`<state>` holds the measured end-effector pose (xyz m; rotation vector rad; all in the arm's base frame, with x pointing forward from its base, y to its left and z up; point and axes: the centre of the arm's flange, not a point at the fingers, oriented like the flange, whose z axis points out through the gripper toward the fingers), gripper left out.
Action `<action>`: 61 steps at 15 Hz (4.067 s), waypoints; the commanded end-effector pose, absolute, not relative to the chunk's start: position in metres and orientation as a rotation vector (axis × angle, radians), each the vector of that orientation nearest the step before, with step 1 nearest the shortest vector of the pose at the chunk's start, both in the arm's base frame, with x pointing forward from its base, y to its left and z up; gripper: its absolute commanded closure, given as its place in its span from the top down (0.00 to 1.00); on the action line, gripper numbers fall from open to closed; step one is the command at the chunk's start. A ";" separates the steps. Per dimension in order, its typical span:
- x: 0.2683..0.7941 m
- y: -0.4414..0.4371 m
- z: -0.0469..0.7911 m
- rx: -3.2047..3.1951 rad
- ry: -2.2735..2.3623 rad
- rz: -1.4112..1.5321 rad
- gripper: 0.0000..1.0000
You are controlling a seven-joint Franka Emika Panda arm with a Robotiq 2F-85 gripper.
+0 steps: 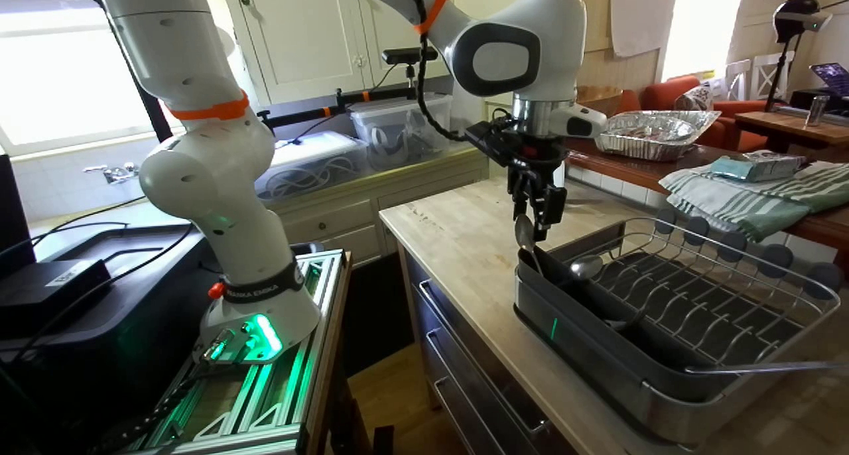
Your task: Put the spoon on the top of the drawer
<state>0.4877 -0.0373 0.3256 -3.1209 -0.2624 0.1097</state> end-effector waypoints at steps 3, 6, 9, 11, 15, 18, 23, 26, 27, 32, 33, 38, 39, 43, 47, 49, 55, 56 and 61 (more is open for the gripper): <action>0.496 -0.026 0.318 -3.136 -0.293 0.177 0.27; 0.497 -0.024 0.318 -3.154 -0.292 0.166 0.05; 0.499 -0.025 0.323 -3.178 -0.289 0.155 0.02; 0.500 -0.025 0.328 -3.190 -0.290 0.146 0.02; 0.491 -0.028 0.345 -3.223 -0.293 0.071 0.02; 0.482 -0.030 0.361 -3.243 -0.309 0.039 0.02; 0.469 -0.031 0.388 -3.265 -0.337 -0.028 0.02; 0.462 -0.029 0.405 -3.275 -0.362 -0.079 0.02; 0.460 -0.027 0.411 -3.274 -0.378 -0.105 0.02; 0.458 -0.012 0.436 -3.287 -0.497 -0.189 0.02; 0.458 -0.008 0.439 -3.291 -0.525 -0.203 0.02; 0.463 0.024 0.453 -3.282 -0.757 -0.254 0.02; 0.465 0.032 0.453 -3.274 -0.812 -0.251 0.02; 0.467 0.066 0.447 -3.229 -1.054 -0.228 0.02; 0.469 0.099 0.434 -3.158 -1.287 -0.175 0.02; 0.471 0.114 0.423 -3.119 -1.383 -0.152 0.02; 0.480 0.151 0.387 -3.014 -1.632 -0.041 0.02; 0.482 0.155 0.380 -3.000 -1.662 -0.029 0.02; 0.496 0.167 0.349 -2.942 -1.723 0.019 0.02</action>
